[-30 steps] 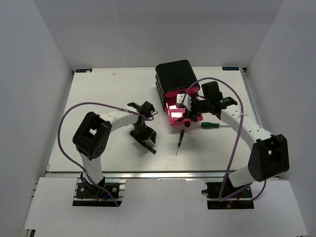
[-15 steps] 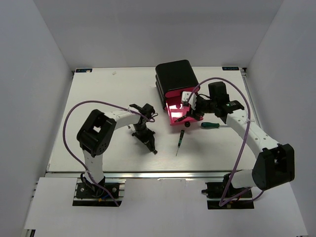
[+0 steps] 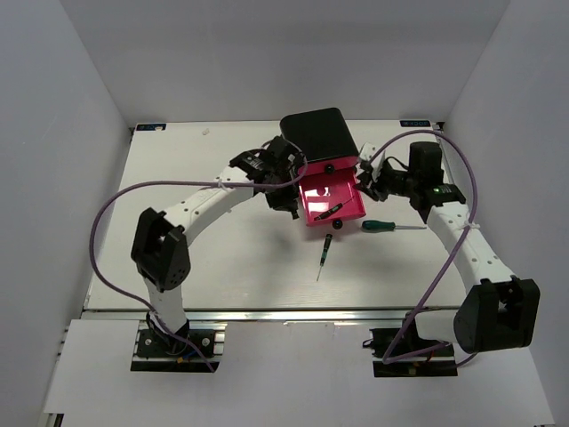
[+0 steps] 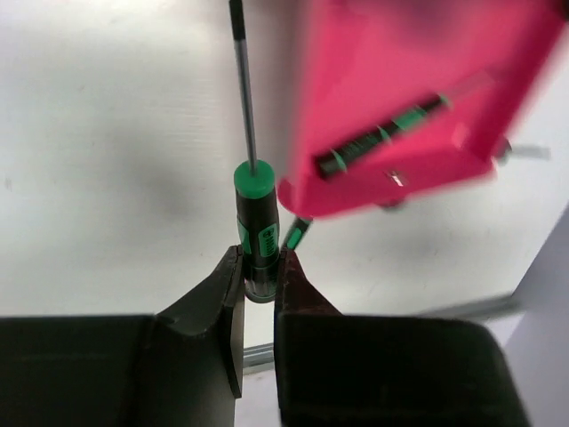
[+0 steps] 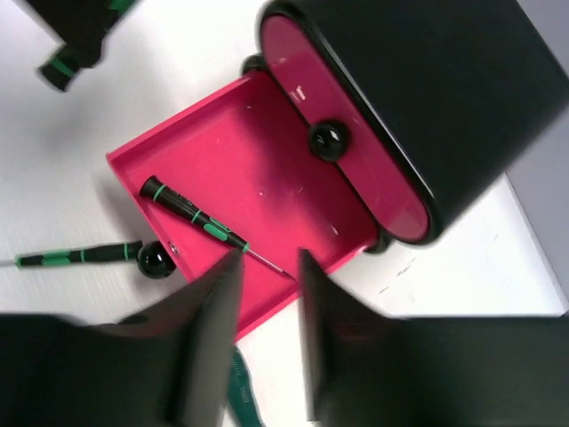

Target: Sort the tools into containers

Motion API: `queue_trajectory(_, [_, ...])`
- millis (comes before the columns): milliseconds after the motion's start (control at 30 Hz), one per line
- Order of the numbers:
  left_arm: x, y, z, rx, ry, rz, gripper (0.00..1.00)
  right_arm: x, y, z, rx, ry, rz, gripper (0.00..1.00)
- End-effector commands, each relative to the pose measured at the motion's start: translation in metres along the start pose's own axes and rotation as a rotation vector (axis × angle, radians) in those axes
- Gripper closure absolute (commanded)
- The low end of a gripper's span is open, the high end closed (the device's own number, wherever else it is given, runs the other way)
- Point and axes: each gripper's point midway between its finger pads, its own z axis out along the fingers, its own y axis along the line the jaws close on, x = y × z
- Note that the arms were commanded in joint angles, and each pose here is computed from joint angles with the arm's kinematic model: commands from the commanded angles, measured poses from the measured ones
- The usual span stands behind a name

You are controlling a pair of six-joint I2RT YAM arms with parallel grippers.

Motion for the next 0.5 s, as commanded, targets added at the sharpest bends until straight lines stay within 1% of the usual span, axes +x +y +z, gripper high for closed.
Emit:
queue_trajectory(0, [-0.018, -0.022, -0.044, 0.135, -0.161, 0.334, 1.00, -0.014, -0.012, -0.012, 0.049, -0.074, 0.069, 0.67])
queue_trajectory(33, [-0.019, -0.023, -0.047, 0.154, -0.170, 0.410, 1.00, -0.013, -0.013, -0.013, 0.055, -0.076, 0.079, 0.83])
queue_trajectory(67, [-0.019, -0.025, -0.048, 0.175, -0.176, 0.455, 1.00, -0.012, -0.014, -0.017, 0.056, -0.085, 0.090, 0.90])
queue_trajectory(100, [-0.020, -0.030, -0.053, 0.202, -0.193, 0.492, 1.00, -0.011, -0.015, -0.018, 0.060, -0.086, 0.094, 0.94])
queue_trajectory(133, [-0.017, -0.033, -0.055, 0.214, -0.206, 0.586, 1.00, -0.011, -0.016, -0.020, 0.069, -0.090, 0.093, 0.98])
queue_trajectory(200, [-0.015, -0.046, -0.058, 0.250, -0.243, 0.690, 1.00, -0.007, -0.015, -0.021, 0.075, -0.087, 0.099, 0.98])
queue_trajectory(233, [-0.015, -0.049, -0.057, 0.254, -0.262, 0.781, 1.00, -0.006, -0.015, -0.021, 0.076, -0.086, 0.101, 0.97])
queue_trajectory(300, [-0.010, -0.062, -0.054, 0.303, -0.274, 0.872, 1.00, -0.005, -0.014, -0.022, 0.076, -0.085, 0.108, 0.96])
queue_trajectory(333, [-0.008, -0.067, -0.045, 0.304, -0.273, 0.943, 1.00, -0.004, -0.014, -0.021, 0.075, -0.084, 0.109, 0.94])
queue_trajectory(467, [-0.009, -0.089, -0.023, 0.314, -0.290, 1.116, 1.00, -0.003, -0.014, -0.022, 0.076, -0.081, 0.106, 0.87])
